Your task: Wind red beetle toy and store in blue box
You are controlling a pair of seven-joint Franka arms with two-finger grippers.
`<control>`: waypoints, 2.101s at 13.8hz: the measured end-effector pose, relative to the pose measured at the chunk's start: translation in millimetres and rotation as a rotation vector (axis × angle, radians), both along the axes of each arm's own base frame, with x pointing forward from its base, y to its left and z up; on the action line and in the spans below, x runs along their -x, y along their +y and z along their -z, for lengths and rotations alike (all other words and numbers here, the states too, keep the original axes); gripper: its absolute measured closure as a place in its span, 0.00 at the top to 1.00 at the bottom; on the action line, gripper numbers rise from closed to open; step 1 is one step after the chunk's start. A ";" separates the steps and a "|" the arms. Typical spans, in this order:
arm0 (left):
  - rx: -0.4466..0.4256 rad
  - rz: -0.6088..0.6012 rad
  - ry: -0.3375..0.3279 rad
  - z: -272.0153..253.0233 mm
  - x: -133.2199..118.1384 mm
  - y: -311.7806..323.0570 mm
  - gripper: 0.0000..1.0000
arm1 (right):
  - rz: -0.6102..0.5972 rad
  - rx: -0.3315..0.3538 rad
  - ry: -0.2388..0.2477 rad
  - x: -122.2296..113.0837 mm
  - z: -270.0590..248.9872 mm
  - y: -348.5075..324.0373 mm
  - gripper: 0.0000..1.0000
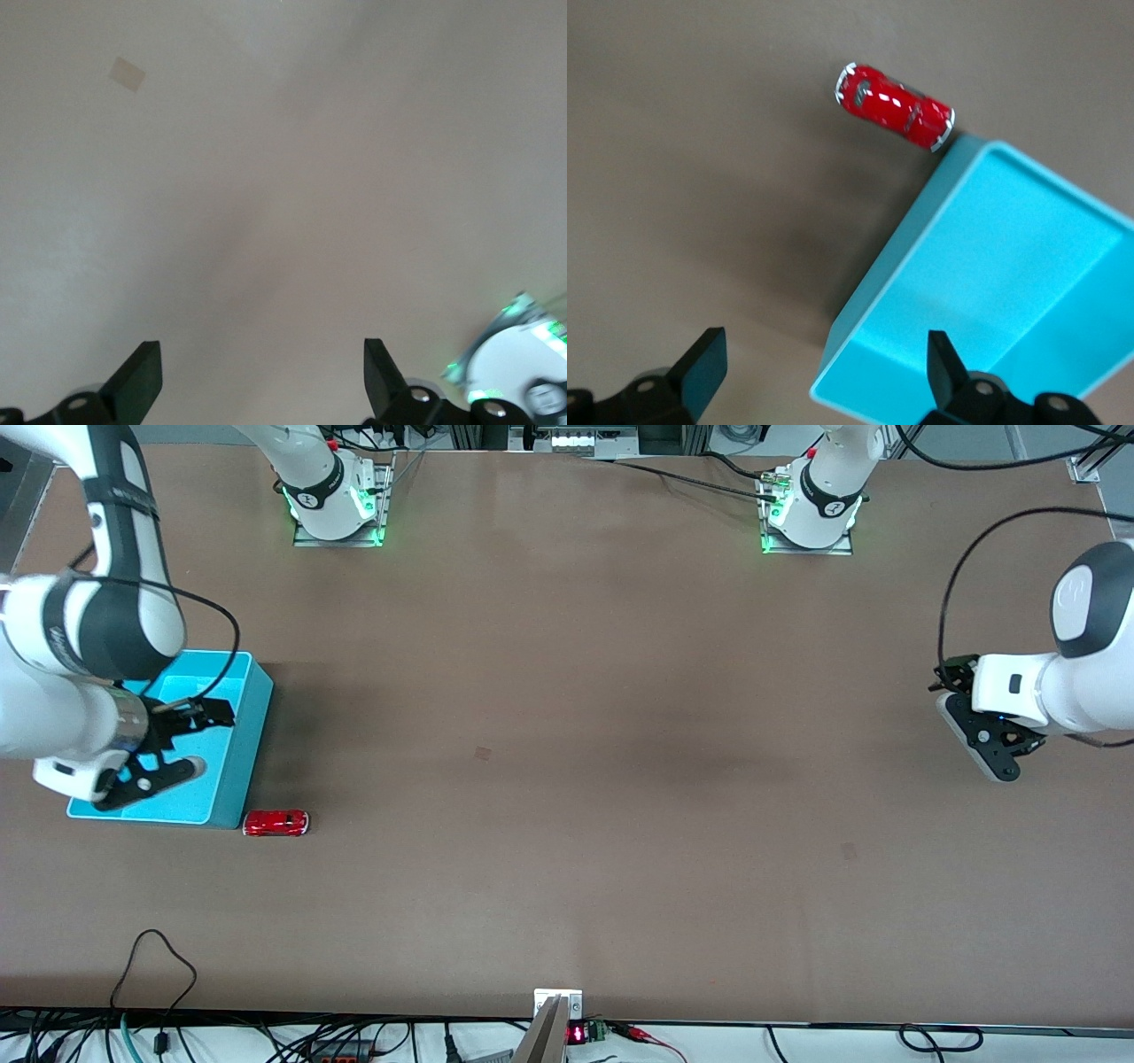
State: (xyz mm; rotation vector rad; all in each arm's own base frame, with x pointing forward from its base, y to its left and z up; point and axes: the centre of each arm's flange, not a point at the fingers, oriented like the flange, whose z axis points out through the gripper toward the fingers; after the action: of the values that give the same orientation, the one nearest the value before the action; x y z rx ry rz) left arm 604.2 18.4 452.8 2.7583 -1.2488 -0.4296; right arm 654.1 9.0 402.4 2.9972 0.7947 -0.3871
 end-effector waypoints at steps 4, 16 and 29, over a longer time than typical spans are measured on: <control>-0.086 -0.233 0.032 -46.1 7.9 -45.5 1.00 | -0.448 -0.078 -0.085 -20.4 53.1 9.6 1.00; -0.094 -0.698 -0.216 -121.5 60.0 -85.6 1.00 | -0.996 -0.114 -0.173 -37.5 178.6 9.8 1.00; -0.099 -0.758 -0.233 -117.7 69.9 -85.1 1.00 | -0.937 -0.158 -0.221 -28.1 212.9 3.9 0.50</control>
State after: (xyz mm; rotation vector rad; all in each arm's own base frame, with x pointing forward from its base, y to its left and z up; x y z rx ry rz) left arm 534.3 -66.7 570.6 3.1366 -0.1301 -0.0984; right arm 682.2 12.9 189.5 2.3197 2.0662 0.0477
